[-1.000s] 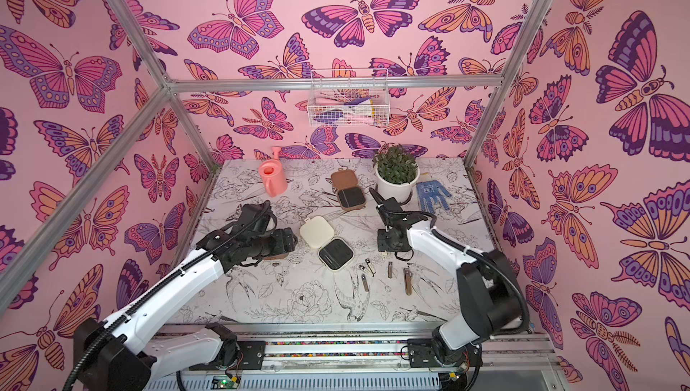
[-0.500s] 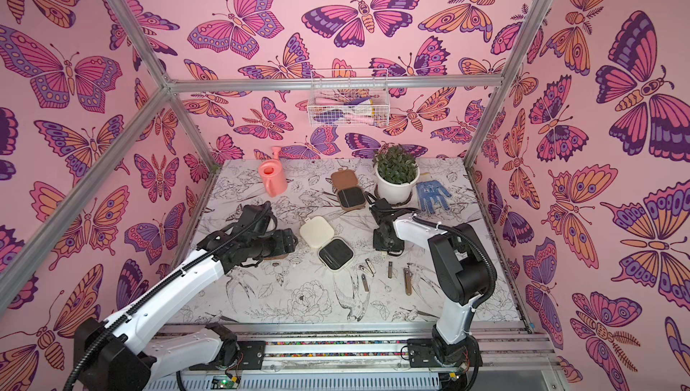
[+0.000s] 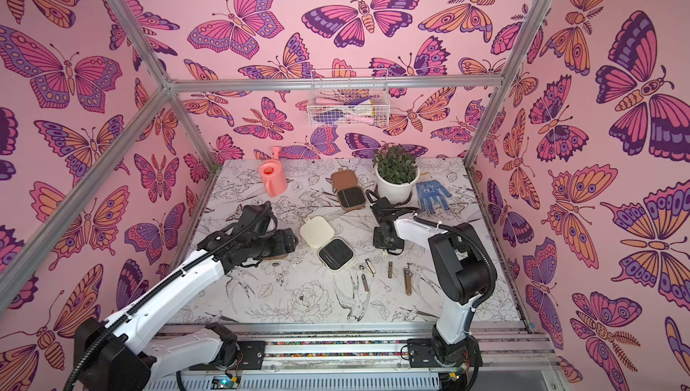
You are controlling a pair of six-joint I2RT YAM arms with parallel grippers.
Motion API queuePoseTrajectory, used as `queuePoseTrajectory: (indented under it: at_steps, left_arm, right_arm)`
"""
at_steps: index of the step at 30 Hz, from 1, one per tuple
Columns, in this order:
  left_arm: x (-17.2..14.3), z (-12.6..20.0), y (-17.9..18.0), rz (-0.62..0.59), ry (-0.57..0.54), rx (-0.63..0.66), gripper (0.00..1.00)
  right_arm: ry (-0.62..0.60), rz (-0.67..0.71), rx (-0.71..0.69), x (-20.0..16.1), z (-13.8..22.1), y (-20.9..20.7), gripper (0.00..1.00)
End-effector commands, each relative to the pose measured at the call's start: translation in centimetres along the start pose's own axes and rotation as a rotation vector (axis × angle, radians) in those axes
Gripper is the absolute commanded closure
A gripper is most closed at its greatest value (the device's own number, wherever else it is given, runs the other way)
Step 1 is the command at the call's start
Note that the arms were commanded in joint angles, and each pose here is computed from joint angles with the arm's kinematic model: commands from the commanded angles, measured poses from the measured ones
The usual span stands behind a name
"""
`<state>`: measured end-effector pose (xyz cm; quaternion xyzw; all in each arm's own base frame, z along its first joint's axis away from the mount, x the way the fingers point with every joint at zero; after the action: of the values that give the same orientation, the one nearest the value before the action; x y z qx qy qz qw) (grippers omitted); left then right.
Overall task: Organize nail clipper sets
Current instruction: Pick up the nail clipper from the center of the board, then place the nail clipper in the storage box.
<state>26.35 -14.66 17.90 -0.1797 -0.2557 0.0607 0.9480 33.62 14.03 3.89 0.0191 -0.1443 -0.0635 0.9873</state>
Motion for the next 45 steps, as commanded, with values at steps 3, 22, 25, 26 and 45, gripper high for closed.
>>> queuePoseTrajectory:
  at_steps: [3,22,25,26,45]
  left_arm:
    - [-0.7,-0.3,0.3,-0.012,0.019,0.003,0.16]
    - [-1.0,-0.3,0.4,0.006,0.022,0.004,0.16]
    - [-1.0,-0.1,0.4,0.008,0.021,-0.001,0.16]
    - [-1.0,0.0,0.4,0.008,0.017,-0.003,0.16]
    - [-0.9,0.0,0.4,0.014,0.014,-0.003,0.16]
  right_arm:
    - [0.014,0.024,0.010,-0.1,0.9,-0.1,0.97]
    - [-0.018,0.768,0.348,-4.5,8.3,14.1,0.99]
    - [-0.005,0.816,0.358,-4.7,7.3,15.5,0.99]
    - [-0.003,0.830,0.359,-4.8,7.0,15.9,0.99]
    - [0.040,0.911,0.292,-6.0,2.9,17.5,1.00]
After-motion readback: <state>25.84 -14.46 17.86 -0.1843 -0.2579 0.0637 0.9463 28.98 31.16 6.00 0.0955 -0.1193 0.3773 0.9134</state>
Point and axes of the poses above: each gripper's point midway between its finger pads, its own z axis back along the fingers, its own y axis along the line the jaws close on, x = y × z, the point moved 2 cm from there along z, back along the fingers
